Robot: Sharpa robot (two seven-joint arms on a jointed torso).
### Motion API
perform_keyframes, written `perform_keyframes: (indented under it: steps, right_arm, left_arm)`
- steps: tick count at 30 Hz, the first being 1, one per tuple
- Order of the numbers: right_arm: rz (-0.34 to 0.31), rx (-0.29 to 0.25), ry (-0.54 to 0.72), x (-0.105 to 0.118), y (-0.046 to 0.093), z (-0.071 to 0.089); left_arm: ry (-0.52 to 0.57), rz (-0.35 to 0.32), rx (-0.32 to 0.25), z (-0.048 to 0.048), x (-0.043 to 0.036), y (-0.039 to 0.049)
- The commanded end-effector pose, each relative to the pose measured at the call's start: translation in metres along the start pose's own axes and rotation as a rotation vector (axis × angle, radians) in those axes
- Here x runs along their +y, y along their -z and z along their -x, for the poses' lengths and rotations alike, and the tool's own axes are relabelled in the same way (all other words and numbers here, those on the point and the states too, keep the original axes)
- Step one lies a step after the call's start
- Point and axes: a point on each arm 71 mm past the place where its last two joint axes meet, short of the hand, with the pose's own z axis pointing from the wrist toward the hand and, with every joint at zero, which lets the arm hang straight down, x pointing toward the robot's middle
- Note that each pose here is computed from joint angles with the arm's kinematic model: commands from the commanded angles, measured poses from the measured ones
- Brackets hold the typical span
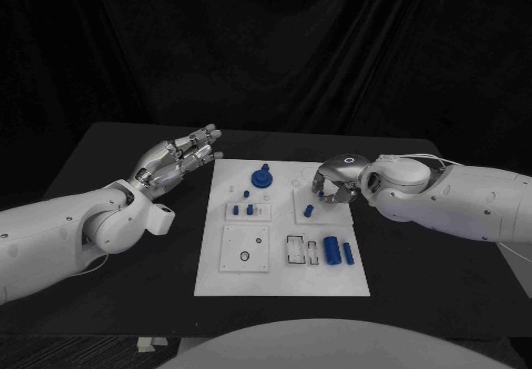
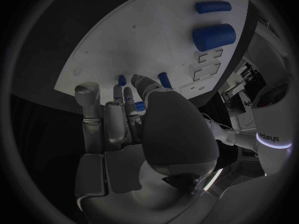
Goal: Assemble the parts on the task board
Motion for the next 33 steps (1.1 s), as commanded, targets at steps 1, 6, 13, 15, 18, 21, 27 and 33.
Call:
perform_keyframes:
  steps: [1, 6, 13, 15, 18, 21, 27, 33]
  right_arm:
    - [-0.015, 0.011, 0.000, -0.0021, -0.0002, -0.0028]
    - [-0.022, 0.016, 0.001, -0.0036, -0.0003, -0.0040]
    - [-0.022, 0.015, 0.001, -0.0036, -0.0019, -0.0051]
    - [-0.022, 0.016, 0.001, -0.0037, -0.0025, -0.0062]
    - [-0.023, 0.017, 0.001, -0.0041, -0.0033, -0.0076]
    - [-0.023, 0.018, 0.000, -0.0046, -0.0040, -0.0095]
    - [-0.017, 0.008, 0.000, -0.0046, -0.0057, -0.0109]
    - [-0.006, -0.010, -0.001, -0.0044, -0.0073, -0.0119]
  left_arm:
    - [0.016, -0.063, 0.006, -0.0017, -0.0038, -0.0003]
    - [0.018, -0.066, 0.006, -0.0021, -0.0035, 0.0000]
    - [0.019, -0.064, 0.007, -0.0021, -0.0030, 0.0001]
    - [0.020, -0.064, 0.008, -0.0024, -0.0029, -0.0001]
    - [0.021, -0.063, 0.009, -0.0027, -0.0028, -0.0003]
    - [0.021, -0.062, 0.010, -0.0027, -0.0027, -0.0004]
    - [0.022, -0.059, 0.011, -0.0027, -0.0024, -0.0005]
    - [0.023, -0.058, 0.013, -0.0031, -0.0020, -0.0009]
